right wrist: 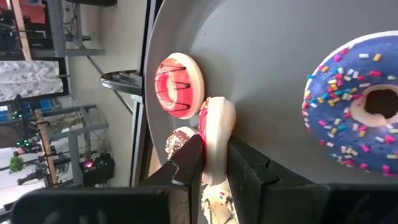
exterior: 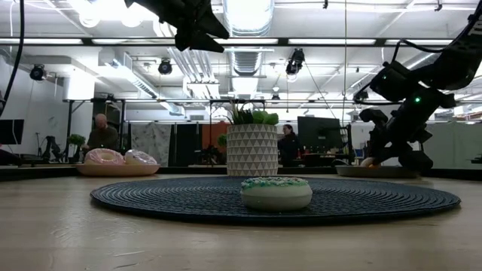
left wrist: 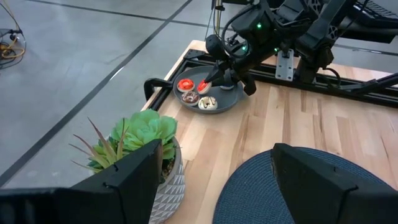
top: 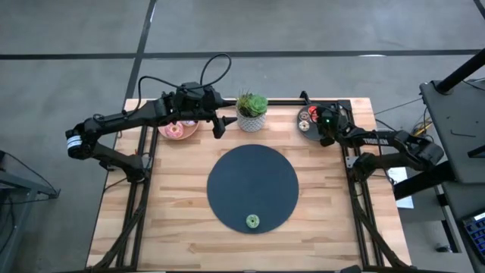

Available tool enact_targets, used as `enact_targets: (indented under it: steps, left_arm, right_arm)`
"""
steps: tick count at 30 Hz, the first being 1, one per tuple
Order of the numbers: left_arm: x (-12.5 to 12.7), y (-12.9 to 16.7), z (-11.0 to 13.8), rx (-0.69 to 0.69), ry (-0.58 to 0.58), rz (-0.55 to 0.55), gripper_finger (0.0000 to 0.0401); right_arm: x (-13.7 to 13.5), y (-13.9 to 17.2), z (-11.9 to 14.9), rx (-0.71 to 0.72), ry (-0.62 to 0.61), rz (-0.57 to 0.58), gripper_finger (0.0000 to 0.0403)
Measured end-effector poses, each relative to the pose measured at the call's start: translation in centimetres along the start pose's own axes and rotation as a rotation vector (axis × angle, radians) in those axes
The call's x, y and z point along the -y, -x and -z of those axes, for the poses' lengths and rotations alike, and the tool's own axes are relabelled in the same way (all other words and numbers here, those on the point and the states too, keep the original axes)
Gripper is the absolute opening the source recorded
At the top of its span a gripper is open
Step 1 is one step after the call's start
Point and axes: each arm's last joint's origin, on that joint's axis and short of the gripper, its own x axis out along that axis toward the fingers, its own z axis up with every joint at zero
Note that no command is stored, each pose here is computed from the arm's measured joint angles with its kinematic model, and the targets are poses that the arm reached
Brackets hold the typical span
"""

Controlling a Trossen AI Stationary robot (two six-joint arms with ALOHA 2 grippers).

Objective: Pick & Place donuts
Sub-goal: Put the small red donut on the gray plate

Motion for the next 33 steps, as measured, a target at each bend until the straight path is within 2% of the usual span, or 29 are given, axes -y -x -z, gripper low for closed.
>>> enact_targets:
  steps: [33]
  left_arm:
    - [0.01,0.00,-0.01,0.001,0.024,0.000,0.0271]
  right_arm:
    - [-0.08,-0.18,-0.68,0.029,0.004,0.008,0.0062]
